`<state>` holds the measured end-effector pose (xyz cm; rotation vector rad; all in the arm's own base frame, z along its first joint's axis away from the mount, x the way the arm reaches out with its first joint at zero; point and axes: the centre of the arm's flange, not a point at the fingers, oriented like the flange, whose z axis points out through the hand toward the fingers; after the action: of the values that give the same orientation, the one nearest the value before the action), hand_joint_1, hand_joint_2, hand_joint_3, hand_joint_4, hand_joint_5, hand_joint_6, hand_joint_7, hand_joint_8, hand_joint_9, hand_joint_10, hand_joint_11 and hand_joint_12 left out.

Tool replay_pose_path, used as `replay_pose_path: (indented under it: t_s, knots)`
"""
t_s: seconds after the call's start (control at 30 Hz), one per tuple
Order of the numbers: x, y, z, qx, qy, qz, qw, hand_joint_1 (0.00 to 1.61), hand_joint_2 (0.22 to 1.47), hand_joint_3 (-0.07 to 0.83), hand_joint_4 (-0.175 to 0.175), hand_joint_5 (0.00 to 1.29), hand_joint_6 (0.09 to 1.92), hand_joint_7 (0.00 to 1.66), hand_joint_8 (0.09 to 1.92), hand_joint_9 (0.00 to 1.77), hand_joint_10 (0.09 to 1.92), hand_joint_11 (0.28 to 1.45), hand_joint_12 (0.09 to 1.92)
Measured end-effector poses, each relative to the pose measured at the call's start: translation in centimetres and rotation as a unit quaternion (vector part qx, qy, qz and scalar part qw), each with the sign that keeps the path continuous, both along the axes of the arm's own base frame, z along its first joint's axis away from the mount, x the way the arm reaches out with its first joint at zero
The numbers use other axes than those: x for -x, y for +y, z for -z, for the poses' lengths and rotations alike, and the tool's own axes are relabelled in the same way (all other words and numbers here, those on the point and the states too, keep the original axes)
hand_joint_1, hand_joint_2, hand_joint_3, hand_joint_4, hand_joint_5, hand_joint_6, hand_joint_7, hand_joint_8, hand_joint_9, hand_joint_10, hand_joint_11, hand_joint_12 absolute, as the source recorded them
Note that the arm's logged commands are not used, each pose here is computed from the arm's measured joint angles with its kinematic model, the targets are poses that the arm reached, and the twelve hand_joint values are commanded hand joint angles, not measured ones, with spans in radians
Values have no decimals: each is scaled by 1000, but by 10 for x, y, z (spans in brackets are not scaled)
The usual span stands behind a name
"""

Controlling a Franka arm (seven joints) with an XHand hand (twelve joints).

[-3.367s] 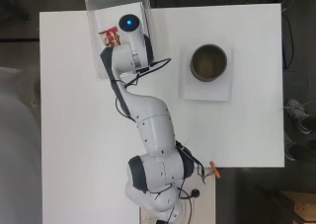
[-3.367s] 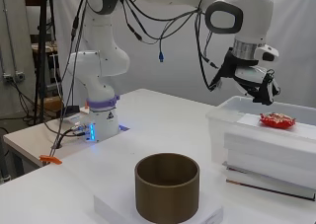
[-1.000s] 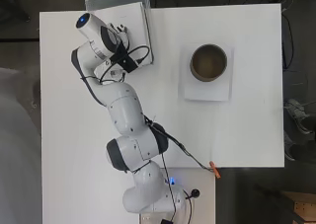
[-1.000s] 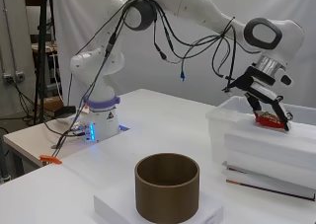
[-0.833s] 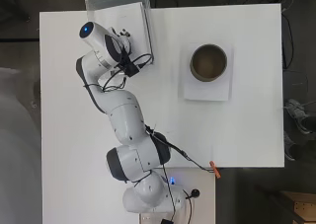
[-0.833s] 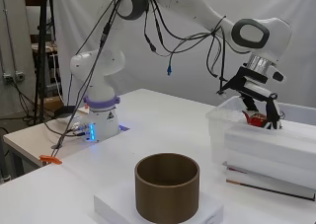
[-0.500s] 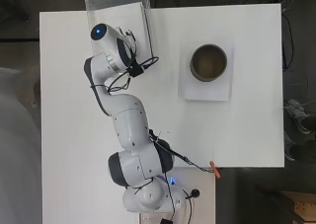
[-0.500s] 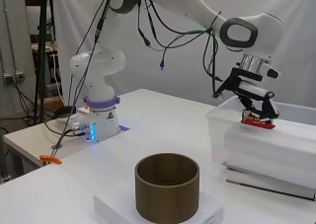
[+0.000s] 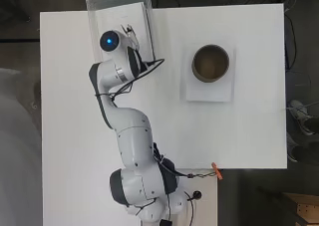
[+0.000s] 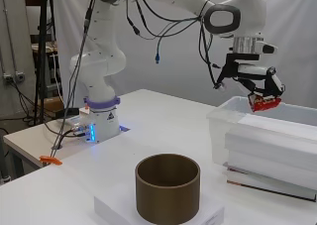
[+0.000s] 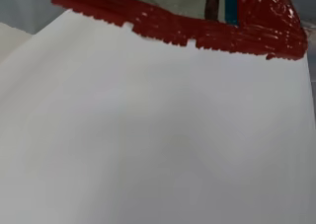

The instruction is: Teleoperate dual arm-hand system to remove items from a box

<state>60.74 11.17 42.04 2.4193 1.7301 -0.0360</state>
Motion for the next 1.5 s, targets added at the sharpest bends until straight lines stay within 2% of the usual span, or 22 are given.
replay_pose_path:
  t_s: [0.1, 0.27, 0.37, 0.5, 0.6, 0.73, 0.97, 1.17, 1.5]
  knots:
    - [14, -8, -19, -9, -11, 8, 1000, 965, 1167, -1, 175, 877, 1136, 1212, 1865, 1396, 1914, 916, 1787]
    - [28, -26, -53, -39, -48, 15, 998, 982, 1152, -2, 175, 908, 1097, 1213, 1876, 1393, 1915, 944, 1786]
    - [48, -43, -58, -40, -61, 12, 997, 991, 1143, -1, 175, 925, 1077, 1229, 1920, 1434, 1920, 1031, 1804]
    - [89, -118, -97, -47, -99, 72, 991, 992, 1140, -1, 175, 929, 1066, 1266, 1920, 1492, 1920, 1107, 1803]
    - [127, -189, -109, -48, -108, 140, 983, 995, 1136, -1, 175, 937, 1050, 1281, 1920, 1516, 1920, 1132, 1794]
    - [145, -240, -104, -39, -115, 190, 974, 996, 1135, 0, 175, 939, 1043, 1301, 1920, 1548, 1920, 1158, 1793]
    - [180, -352, -44, -21, -61, 288, 955, 999, 1132, -1, 175, 944, 1036, 1331, 1920, 1579, 1920, 1169, 1791]
    - [174, -371, -21, -6, -36, 314, 949, 1004, 1128, -1, 175, 955, 1019, 1293, 1920, 1551, 1920, 1127, 1788]
    - [112, -385, -3, 1, -10, 319, 948, 1007, 1128, 0, 175, 954, 1025, 1233, 1839, 1442, 1903, 1001, 1752]
